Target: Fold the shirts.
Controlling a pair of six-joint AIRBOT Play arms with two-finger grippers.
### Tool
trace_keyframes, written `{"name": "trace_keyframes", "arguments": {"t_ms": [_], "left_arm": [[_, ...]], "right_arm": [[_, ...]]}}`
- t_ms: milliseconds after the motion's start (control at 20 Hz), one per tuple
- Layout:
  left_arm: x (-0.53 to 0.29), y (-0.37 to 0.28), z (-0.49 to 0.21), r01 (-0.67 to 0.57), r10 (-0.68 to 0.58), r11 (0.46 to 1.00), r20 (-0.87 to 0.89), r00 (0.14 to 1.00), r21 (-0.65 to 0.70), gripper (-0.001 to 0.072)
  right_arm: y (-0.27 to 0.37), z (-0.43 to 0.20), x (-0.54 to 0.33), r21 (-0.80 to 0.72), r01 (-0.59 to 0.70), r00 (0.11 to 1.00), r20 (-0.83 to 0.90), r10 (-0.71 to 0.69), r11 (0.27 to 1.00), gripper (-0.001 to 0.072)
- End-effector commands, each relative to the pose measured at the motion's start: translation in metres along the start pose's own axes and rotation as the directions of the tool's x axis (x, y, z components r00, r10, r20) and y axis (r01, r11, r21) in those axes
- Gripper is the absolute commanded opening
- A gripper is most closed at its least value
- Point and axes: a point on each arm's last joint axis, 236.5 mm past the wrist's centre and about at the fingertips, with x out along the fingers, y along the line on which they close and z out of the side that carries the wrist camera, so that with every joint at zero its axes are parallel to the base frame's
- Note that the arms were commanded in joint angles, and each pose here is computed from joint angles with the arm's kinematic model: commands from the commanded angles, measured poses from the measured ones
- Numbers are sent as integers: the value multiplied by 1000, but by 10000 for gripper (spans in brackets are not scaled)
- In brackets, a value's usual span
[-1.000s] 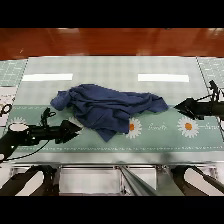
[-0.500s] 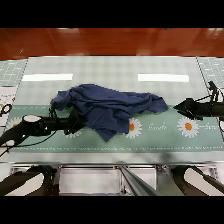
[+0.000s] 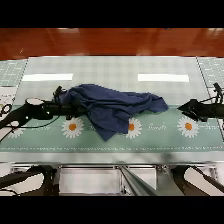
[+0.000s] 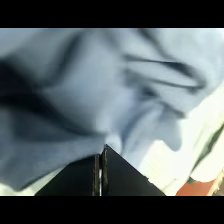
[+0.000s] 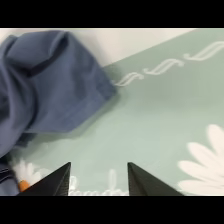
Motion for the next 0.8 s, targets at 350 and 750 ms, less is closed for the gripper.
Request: {"name": "trace_keyframes", "arguments": {"t_ms": [350, 750], "left_arm": [[-31, -42, 14, 89, -91, 991, 12, 996, 102, 23], [-30, -42, 13, 90, -91, 991, 11, 996, 103, 23]], "right_arm": [[-38, -6, 41, 169, -6, 995, -99, 23, 986, 407], [20, 13, 105, 91, -102, 974, -192, 118, 991, 407]]}}
